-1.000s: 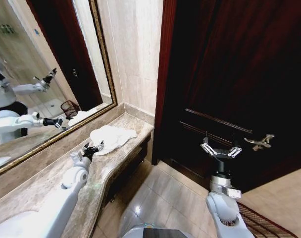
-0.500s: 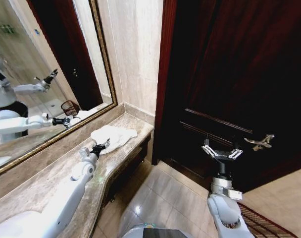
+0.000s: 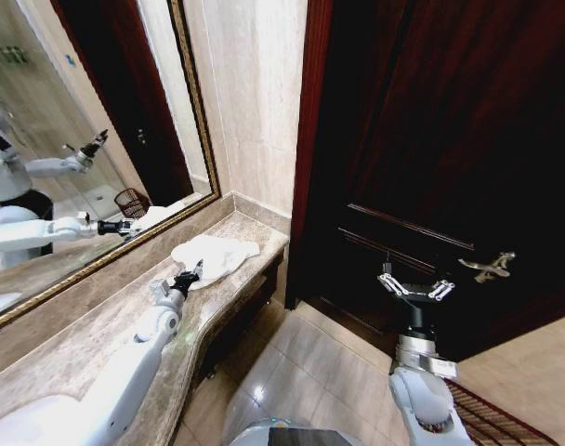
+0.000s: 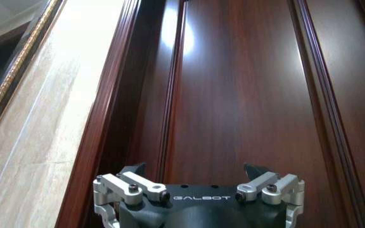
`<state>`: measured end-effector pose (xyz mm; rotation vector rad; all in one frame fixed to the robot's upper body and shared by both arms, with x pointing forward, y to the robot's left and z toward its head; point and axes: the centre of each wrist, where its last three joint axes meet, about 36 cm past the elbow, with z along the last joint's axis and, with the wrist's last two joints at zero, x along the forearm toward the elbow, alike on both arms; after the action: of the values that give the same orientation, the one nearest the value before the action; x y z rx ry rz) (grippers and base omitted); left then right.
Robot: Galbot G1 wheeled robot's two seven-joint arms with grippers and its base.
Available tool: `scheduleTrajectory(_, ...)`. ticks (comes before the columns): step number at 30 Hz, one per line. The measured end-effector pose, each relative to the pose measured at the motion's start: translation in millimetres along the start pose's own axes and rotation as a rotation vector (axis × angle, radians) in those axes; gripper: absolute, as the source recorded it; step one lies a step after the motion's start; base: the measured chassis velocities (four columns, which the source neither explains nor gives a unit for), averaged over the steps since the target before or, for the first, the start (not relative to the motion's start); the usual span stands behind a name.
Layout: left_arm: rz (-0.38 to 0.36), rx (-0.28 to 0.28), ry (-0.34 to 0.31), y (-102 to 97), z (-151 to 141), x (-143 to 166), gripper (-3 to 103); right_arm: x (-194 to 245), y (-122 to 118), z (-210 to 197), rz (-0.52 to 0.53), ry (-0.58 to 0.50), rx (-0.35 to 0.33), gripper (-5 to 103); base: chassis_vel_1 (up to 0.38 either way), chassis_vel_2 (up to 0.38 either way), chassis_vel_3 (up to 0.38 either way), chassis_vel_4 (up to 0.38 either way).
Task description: Discard the used towel into the hamper.
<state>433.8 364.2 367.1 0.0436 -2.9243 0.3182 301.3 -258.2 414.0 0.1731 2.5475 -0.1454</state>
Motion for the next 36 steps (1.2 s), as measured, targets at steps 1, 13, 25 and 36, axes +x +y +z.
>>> scheduleTrajectory(1,0.000,0.000,-0.005,-0.2,1,0,24,0,0,0,0.000,0.000,0.000,100,0.000,0.000,0.000,0.000)
scheduleTrajectory(13,0.039,-0.033,-0.055,-5.0,2,10,3,1,1,-2,0.007,0.010,-0.014,100,0.000,0.000,0.000,0.000)
scheduleTrajectory(25,0.162,-0.094,-0.247,-28.0,-19,42,3,-1,-1,-5,0.079,0.035,0.007,100,0.000,0.000,0.000,0.000)
scheduleTrajectory(36,0.286,-0.064,-0.480,-78.0,-61,99,3,-6,-3,-9,0.082,0.006,0.009,100,0.000,0.000,0.000,0.000)
